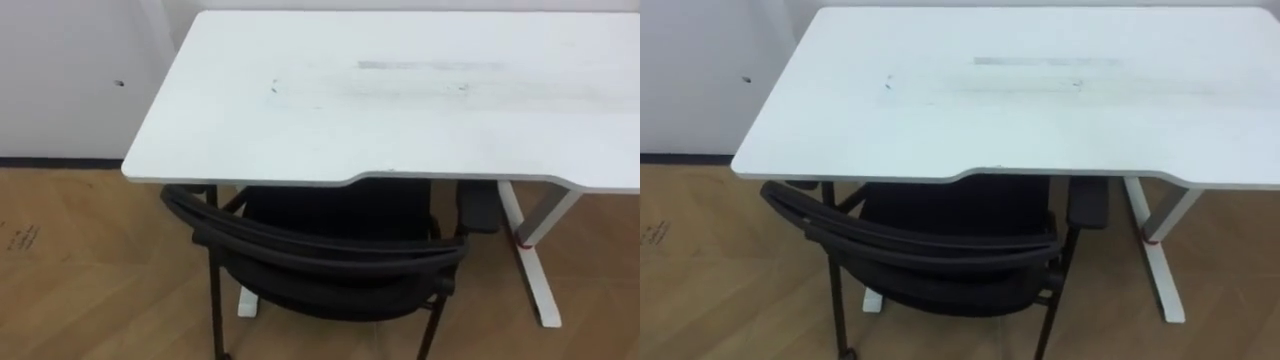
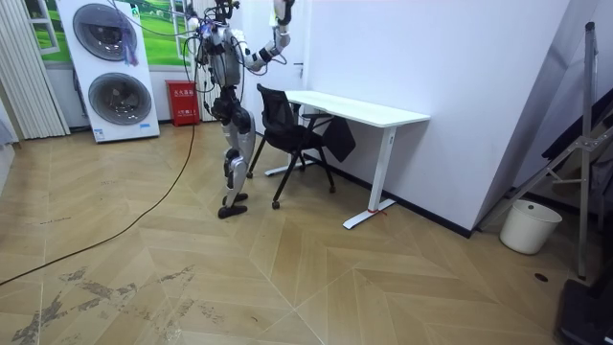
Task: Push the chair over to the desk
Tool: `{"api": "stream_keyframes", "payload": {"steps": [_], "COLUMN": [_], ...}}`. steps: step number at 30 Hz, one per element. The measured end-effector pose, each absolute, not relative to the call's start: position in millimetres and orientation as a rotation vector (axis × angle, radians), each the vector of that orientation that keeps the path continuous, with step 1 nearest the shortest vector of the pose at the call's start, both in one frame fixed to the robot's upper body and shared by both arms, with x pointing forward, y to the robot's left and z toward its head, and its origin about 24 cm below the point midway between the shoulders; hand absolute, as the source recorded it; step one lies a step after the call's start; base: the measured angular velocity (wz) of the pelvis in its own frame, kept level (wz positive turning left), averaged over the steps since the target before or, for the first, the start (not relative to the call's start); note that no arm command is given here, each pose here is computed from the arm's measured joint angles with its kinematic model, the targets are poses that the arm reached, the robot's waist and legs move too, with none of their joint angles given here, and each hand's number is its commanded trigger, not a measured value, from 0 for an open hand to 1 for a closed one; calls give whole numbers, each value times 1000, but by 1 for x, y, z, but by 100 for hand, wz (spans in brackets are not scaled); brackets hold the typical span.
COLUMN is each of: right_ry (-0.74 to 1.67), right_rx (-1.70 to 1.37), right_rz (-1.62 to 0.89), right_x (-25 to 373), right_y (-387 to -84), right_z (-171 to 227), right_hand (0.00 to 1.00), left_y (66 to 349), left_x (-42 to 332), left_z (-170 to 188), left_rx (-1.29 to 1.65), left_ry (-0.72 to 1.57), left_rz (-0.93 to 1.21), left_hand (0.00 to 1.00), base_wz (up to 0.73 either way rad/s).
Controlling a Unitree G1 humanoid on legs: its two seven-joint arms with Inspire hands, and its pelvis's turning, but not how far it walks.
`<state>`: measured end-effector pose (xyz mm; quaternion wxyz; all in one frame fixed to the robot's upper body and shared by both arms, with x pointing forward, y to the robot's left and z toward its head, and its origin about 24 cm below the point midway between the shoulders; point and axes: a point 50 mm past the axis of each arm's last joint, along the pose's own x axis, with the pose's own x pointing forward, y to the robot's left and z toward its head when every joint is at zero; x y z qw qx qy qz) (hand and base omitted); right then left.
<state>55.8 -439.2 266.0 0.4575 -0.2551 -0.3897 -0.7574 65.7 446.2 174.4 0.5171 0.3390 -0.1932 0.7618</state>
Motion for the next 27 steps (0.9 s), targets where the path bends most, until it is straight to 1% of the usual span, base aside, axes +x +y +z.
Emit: {"api": "stream_keyframes", "payload": {"steps": [1,2,3,4,6,7,8,9,10,11,13,15,16,19,20,21,22,25,27], "right_ry": [-926,-816,-684,-598,-176,52,152,363,457,647,936,1088,1125,1249,1261,1284,1288,1295,1299], "right_rx": [-608,-592,-563,-552,-425,-327,-277,-162,-104,-6,128,189,204,267,284,313,320,304,282], "right_rz": [-1894,-1939,-1967,-1976,-2012,-2011,-2009,-2000,-1998,-1982,-1916,-1823,-1789,-1542,-1486,-1358,-1298,-978,-835], "right_x": [52,46,39,33,9,-2,-8,-20,-27,-44,-70,-81,-84,-85,-81,-67,-61,-28,-10], "right_y": [-442,-446,-447,-447,-439,-425,-418,-403,-394,-377,-342,-322,-317,-295,-291,-284,-281,-270,-263], "right_z": [257,234,205,188,105,59,38,-3,-21,-53,-96,-114,-118,-137,-140,-147,-150,-159,-163], "right_hand": [0,0,0,0,0,0,0,0,0,0,0,0,0,0,0,0,0,0,0], "left_y": [447,449,446,444,419,401,392,372,362,342,313,302,300,287,284,278,274,256,251], "left_x": [64,60,57,55,44,31,22,3,-6,-25,-60,-71,-73,-71,-70,-63,-57,-24,-6], "left_z": [165,142,111,94,20,-17,-33,-64,-78,-98,-120,-127,-128,-138,-141,-145,-148,-160,-163], "left_rx": [783,725,646,601,381,283,252,193,159,95,44,-5,-13,13,19,25,28,54,91], "left_ry": [-423,-317,-177,-98,233,410,499,688,775,924,1137,1199,1210,1294,1310,1338,1347,1367,1349], "left_rz": [1845,1865,1867,1863,1827,1798,1784,1750,1731,1692,1596,1529,1504,1240,1188,1078,1020,719,594], "left_hand": [0,0,0,0,0,0,0,0,0,0,0,0,0,0,0,0,0,0,0], "base_wz": [-8,-8,-5,-4,-14,-24,-34,-30,-33,-23,-15,7,30,19,0,-4,0,3,-2]}}
